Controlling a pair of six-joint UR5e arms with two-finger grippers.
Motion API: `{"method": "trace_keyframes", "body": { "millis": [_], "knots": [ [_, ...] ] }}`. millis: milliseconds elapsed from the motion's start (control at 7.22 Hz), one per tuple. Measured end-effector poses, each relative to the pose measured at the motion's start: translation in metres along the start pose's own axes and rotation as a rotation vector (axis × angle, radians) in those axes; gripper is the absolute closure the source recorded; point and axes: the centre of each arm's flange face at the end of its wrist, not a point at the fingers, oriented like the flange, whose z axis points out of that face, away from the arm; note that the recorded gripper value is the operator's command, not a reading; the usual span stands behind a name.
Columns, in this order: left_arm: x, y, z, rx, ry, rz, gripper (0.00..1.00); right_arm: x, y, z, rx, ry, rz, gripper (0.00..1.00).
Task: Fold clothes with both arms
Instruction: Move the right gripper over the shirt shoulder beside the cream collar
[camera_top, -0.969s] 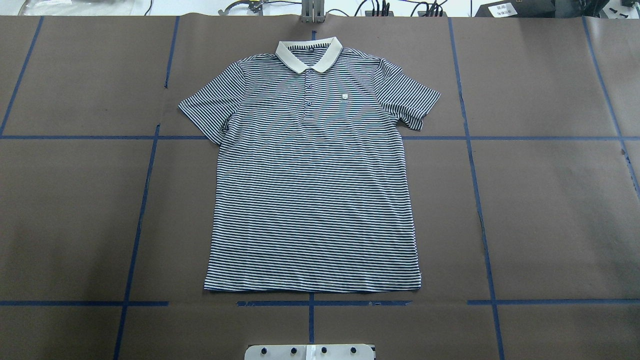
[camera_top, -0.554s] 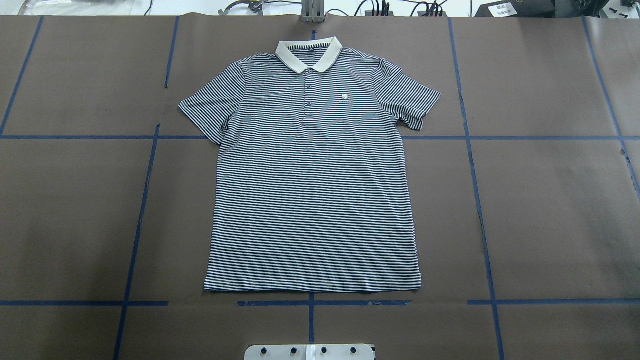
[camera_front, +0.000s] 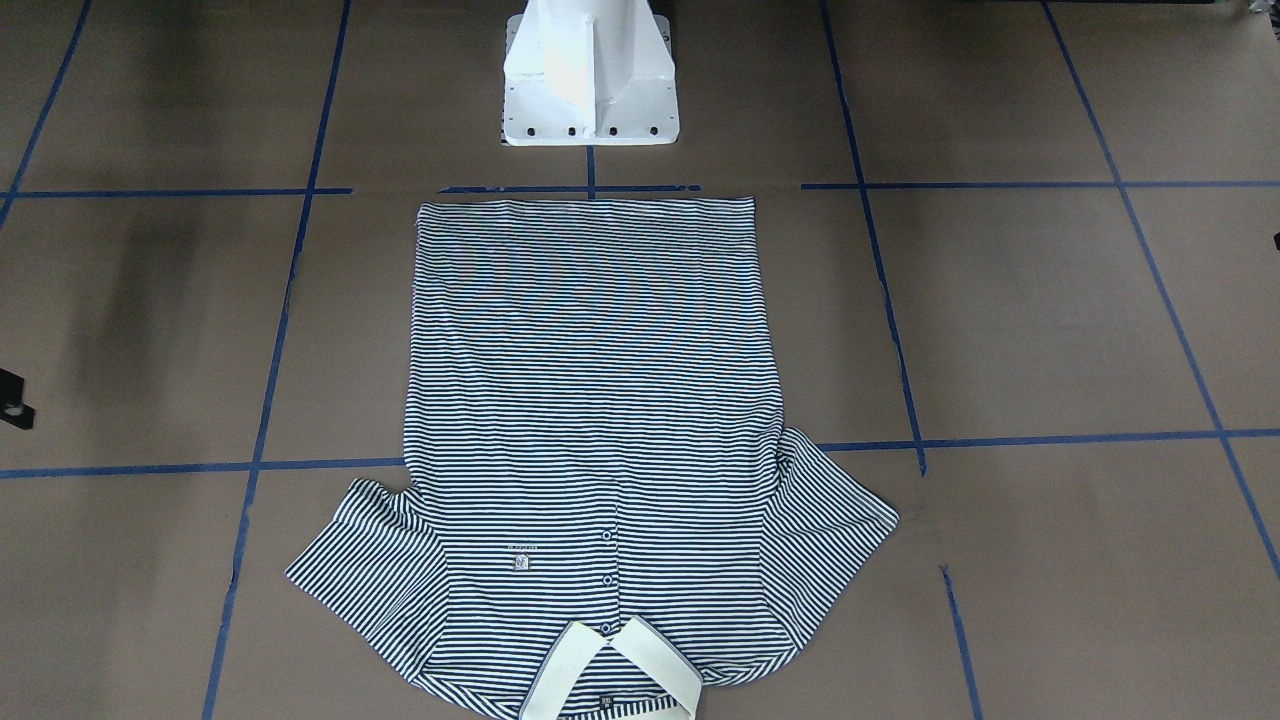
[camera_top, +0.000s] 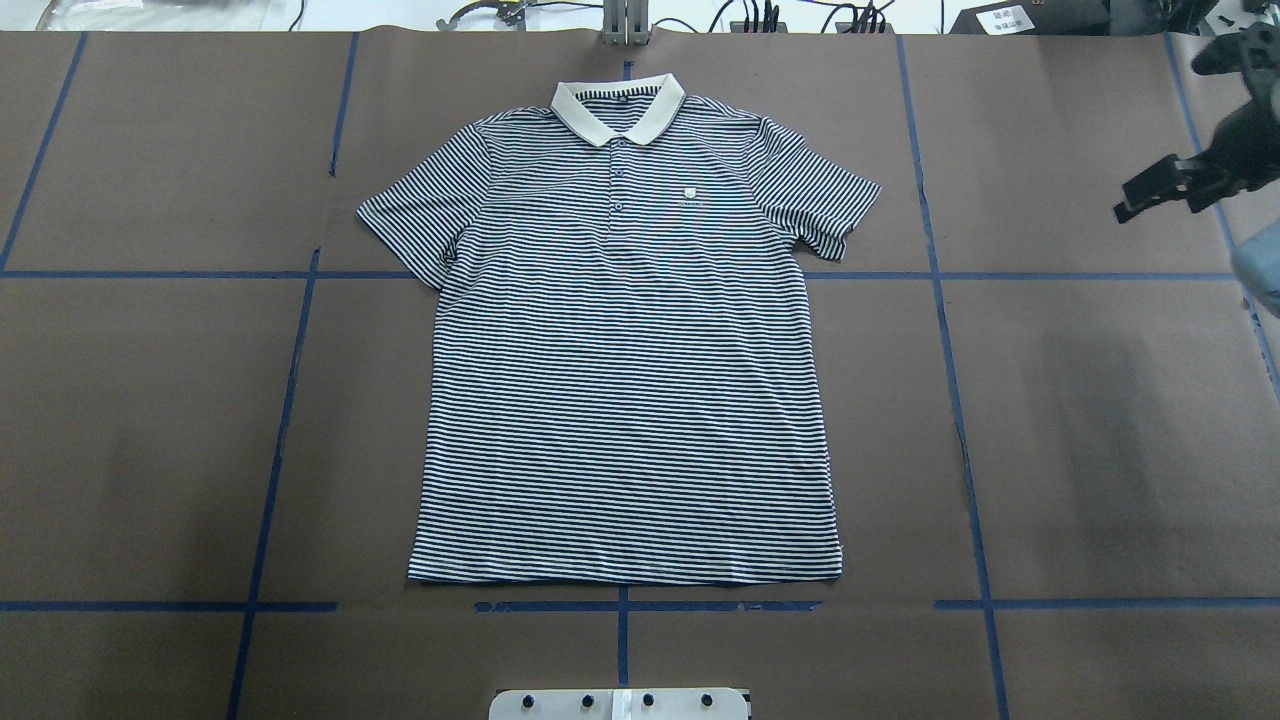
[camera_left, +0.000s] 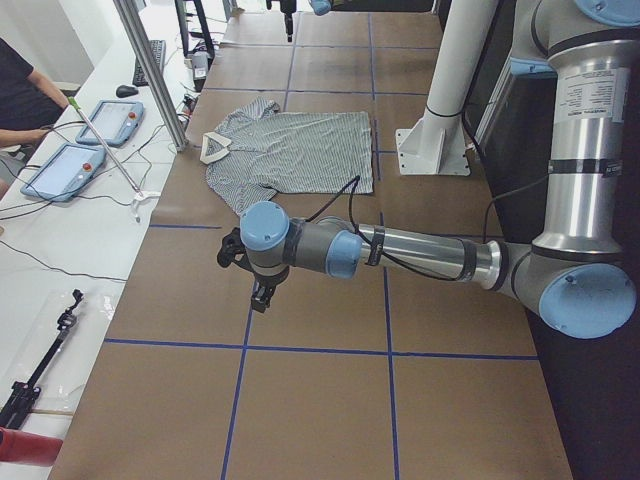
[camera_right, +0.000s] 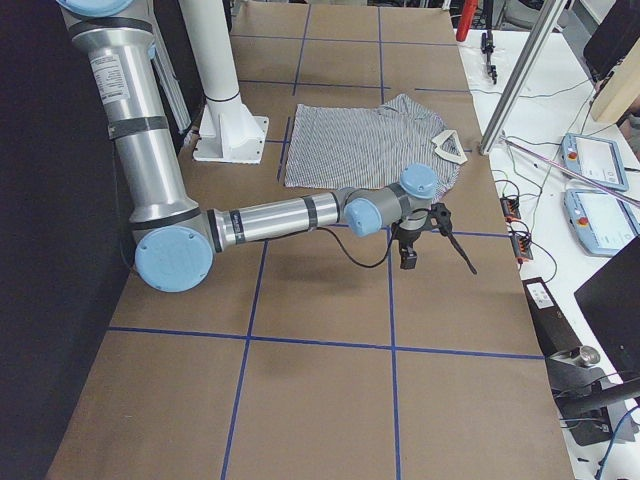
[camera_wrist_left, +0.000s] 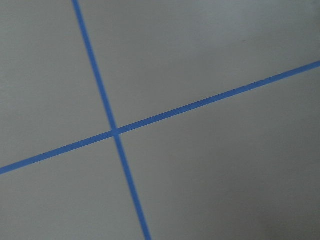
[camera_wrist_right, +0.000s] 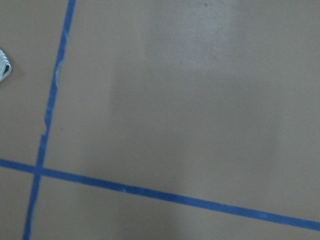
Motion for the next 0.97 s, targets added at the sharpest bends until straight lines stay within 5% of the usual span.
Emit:
{"method": "trace_keyframes", "body": {
  "millis": [415,692,969],
  "knots": [
    [0.006,-0.002,-0.003,0.016,0.026,0.016,0.0,-0.123,-0.072,0.068,0.122,-0.041,0.217,0.24],
    [0.007,-0.003,-0.003,0.018,0.03,0.012,0.0,-0.18,-0.088,0.101,0.195,-0.014,0.352,0.29],
    [0.009,-0.003,-0.004,0.02,0.035,0.008,0.0,-0.204,-0.09,0.125,0.208,0.017,0.384,0.41]
  ]
}}
